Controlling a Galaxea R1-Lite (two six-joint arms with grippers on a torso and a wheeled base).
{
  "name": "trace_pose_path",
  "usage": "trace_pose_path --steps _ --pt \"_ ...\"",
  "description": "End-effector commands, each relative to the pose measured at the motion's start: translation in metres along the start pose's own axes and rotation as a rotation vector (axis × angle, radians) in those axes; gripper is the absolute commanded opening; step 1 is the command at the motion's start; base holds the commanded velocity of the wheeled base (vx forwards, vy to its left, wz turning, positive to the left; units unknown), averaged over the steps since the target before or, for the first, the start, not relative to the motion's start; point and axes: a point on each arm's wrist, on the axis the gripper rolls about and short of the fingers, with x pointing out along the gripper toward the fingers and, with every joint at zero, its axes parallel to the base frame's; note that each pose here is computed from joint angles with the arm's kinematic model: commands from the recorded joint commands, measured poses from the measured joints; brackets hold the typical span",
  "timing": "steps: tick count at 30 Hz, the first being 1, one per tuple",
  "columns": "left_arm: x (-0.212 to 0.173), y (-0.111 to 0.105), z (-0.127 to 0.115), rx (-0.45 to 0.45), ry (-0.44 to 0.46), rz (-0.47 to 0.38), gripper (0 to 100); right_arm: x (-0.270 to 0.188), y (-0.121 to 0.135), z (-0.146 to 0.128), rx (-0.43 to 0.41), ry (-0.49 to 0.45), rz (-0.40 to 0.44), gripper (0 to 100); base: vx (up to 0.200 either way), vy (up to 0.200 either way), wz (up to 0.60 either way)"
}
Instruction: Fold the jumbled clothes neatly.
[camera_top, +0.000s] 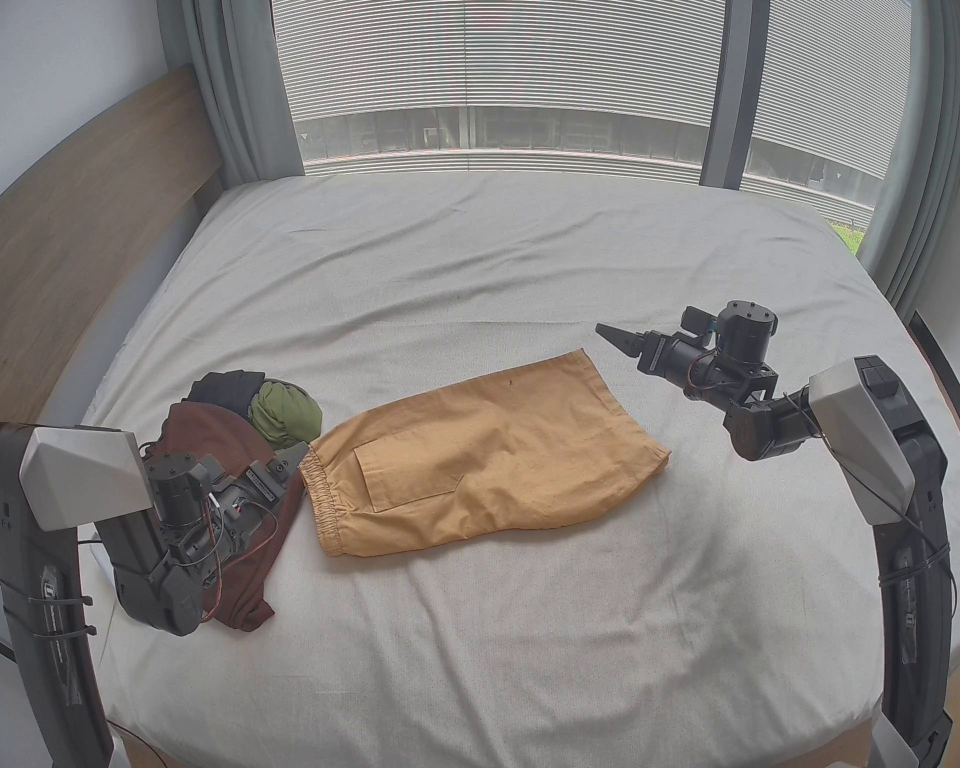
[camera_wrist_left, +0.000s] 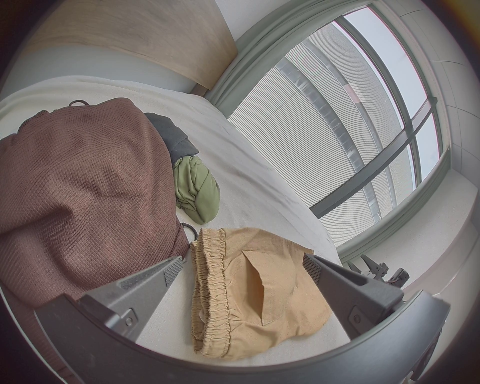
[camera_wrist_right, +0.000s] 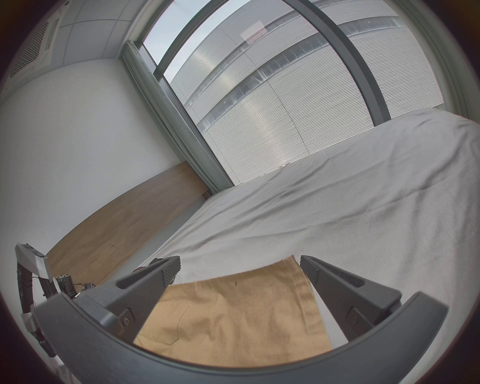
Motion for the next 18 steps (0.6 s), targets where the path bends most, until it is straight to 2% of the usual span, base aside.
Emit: trace_pose_path --steps 1,6,13,16,18 --pt "-0.005 -0.008 0.001 0.004 0.002 -0.017 100 -0.019 0.012 0.014 0.007 0.013 -0.014 100 0.0 0.0 0.0" --pt "-0.014 -0.026 -0.004 0.014 0.027 -0.053 100 -0.049 0.02 0.006 0.021 0.061 -0.041 100 0.0 0.0 0.0" --pt "-0.019 -0.043 -0.022 0.031 0.09 -0.093 100 -0.091 0.028 -0.04 0.078 0.166 -0.097 100 0.0 0.0 0.0" --pt "-0.02 -0.045 -0.025 0.036 0.099 -0.097 100 -0.103 0.027 -0.059 0.09 0.185 -0.121 100 0.0 0.0 0.0" --pt "-0.02 -0.045 -0.025 0.036 0.099 -0.097 100 -0.106 0.028 -0.061 0.092 0.185 -0.123 100 0.0 0.0 0.0"
